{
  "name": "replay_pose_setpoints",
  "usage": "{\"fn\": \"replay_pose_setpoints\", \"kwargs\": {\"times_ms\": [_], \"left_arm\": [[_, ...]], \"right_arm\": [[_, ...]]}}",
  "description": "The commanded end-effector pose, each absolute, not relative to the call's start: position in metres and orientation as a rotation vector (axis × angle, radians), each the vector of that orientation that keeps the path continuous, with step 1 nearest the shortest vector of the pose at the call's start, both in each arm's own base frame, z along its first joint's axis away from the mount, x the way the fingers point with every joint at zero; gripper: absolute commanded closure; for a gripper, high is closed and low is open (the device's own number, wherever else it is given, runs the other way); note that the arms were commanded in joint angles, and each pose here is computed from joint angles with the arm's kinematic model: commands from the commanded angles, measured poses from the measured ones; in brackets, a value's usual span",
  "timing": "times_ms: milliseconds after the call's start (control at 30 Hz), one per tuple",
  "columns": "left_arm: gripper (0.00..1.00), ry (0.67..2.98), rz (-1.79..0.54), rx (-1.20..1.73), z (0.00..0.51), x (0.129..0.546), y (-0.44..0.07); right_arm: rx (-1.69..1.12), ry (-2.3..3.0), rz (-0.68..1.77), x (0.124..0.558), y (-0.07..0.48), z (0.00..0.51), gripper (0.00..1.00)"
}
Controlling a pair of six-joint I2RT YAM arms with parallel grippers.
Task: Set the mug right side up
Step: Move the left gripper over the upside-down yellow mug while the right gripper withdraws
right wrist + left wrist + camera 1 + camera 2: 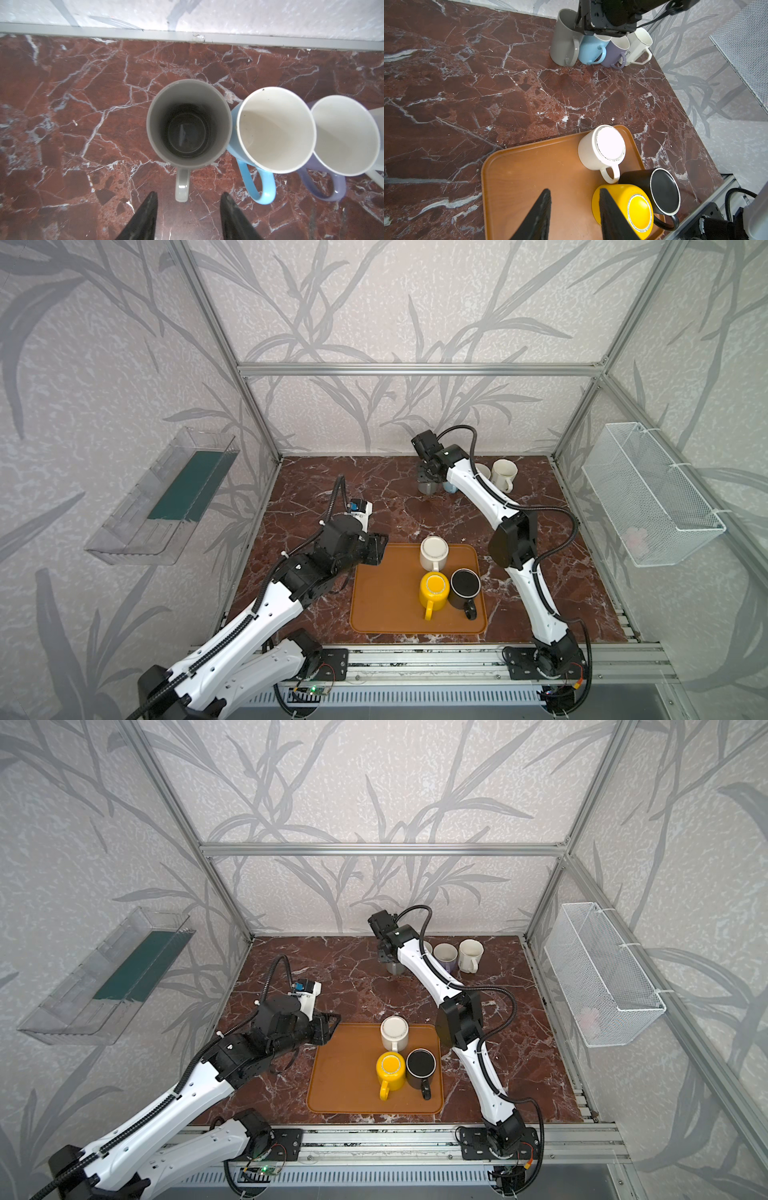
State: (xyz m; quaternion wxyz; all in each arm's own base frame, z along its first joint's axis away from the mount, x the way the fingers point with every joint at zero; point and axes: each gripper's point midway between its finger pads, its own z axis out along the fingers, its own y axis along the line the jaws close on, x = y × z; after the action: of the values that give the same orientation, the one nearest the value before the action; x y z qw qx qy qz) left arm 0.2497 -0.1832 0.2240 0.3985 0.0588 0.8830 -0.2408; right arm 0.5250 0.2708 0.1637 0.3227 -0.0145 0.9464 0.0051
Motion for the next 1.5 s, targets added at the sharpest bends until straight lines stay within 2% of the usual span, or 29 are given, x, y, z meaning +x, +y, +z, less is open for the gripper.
{"fn": "replay_pose_setpoints", "kwargs": {"times_ms": [0,300,600,967,1467], "left_arm": [[0.59,2.248,-0.606,0.153,0.214,0.253,-0.187],[0.59,2.316,-0.622,0.183,0.186,0.254,-0.199],[0.59,2.386,-0.656,0.211,0.160,0.243,-0.211],[0.59,2.455,-0.679,0.233,0.140,0.221,-0.221],[0.59,2.527,-0.841,0.385,0.121,0.159,-0.259]], "right_arm": [[-0.106,2.432,0.063,0.515,0.267,0.197,0.49],[-0.259,2.272,0.263,0.463,0.260,0.219,0.42],[-0.275,2.123,0.379,0.412,0.227,0.225,0.41],[-0.230,2.125,0.439,0.409,0.203,0.221,0.41],[-0.179,2.152,0.457,0.413,0.195,0.214,0.41]]}}
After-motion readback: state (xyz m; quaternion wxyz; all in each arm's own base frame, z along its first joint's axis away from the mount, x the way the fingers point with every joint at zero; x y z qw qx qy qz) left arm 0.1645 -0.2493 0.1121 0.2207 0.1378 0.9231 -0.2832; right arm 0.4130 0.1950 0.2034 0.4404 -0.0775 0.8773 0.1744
